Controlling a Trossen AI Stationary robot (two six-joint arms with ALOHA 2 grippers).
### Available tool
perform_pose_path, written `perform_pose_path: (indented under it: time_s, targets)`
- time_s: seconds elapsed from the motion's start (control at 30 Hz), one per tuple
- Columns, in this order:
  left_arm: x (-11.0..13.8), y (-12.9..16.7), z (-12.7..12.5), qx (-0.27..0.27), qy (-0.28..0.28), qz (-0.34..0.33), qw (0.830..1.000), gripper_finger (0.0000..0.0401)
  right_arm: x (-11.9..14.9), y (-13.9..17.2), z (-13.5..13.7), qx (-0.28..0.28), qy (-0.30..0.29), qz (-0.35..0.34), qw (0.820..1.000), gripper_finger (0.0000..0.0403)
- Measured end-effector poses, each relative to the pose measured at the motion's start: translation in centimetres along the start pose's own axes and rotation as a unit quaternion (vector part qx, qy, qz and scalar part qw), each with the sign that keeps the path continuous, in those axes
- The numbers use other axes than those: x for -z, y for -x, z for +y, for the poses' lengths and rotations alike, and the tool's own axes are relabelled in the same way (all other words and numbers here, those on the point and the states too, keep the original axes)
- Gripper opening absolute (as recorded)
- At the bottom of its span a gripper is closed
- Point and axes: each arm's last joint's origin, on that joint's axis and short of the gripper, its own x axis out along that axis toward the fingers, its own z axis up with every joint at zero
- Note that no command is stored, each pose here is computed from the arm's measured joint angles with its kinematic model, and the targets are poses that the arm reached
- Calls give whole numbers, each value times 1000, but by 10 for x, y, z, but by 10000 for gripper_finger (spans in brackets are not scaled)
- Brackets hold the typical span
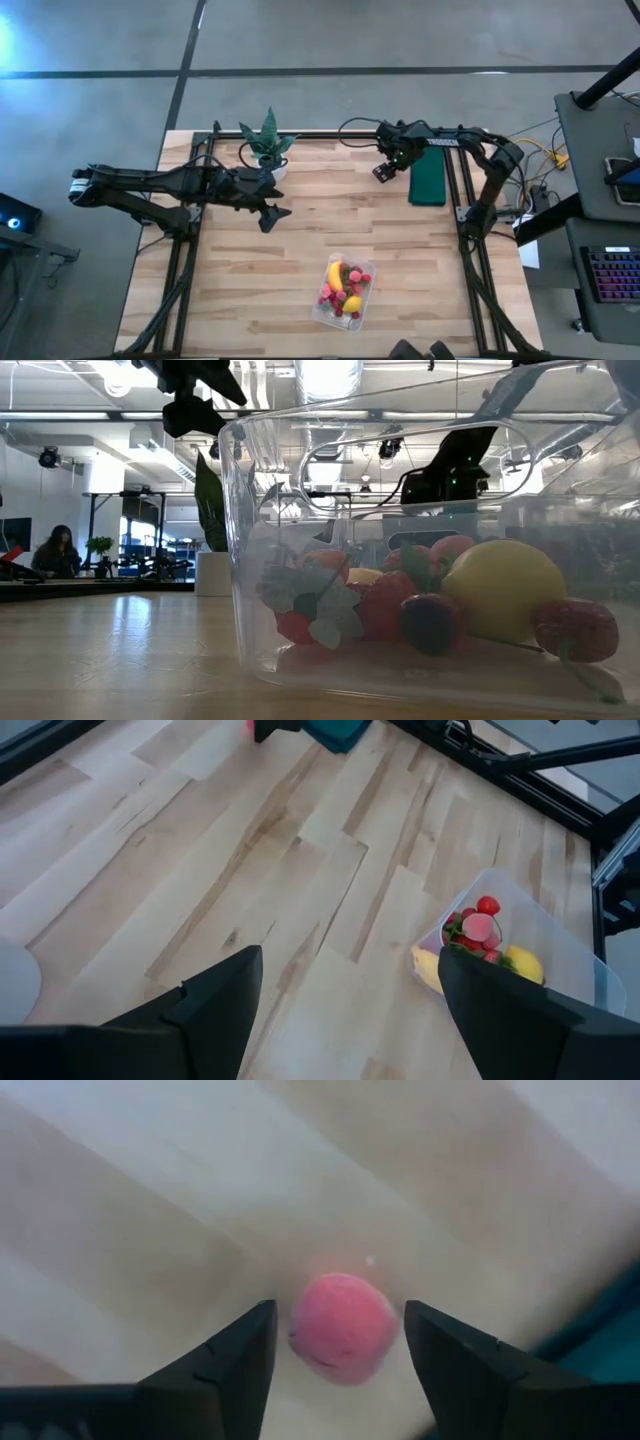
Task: Pick and placing Produce into tupperware
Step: Put the peach into the transparent bin
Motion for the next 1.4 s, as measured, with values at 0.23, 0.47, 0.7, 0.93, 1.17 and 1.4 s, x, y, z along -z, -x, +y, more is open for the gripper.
perform_pose_path:
  time_s: [0.23,0.47,0.7,0.93,1.17,1.4]
  targets:
    - [0,0,0,0,0,0,1000,288,0,-1,1,-9,5,3,1000,157]
    - [0,0,0,0,0,0,1000,288,6,13,4,-46,17,8,999,113]
    - [0,0,0,-2,-4,-1,1000,288,36,80,43,-184,111,-53,975,118]
    - [0,0,0,-7,-11,-4,1000,288,123,159,113,-351,244,-87,900,120]
    - [-1,0,2,-31,-11,-17,999,288,180,172,171,-410,285,-69,864,120]
    - [0,-6,2,-43,-11,-13,999,288,186,123,211,-355,321,-12,878,130]
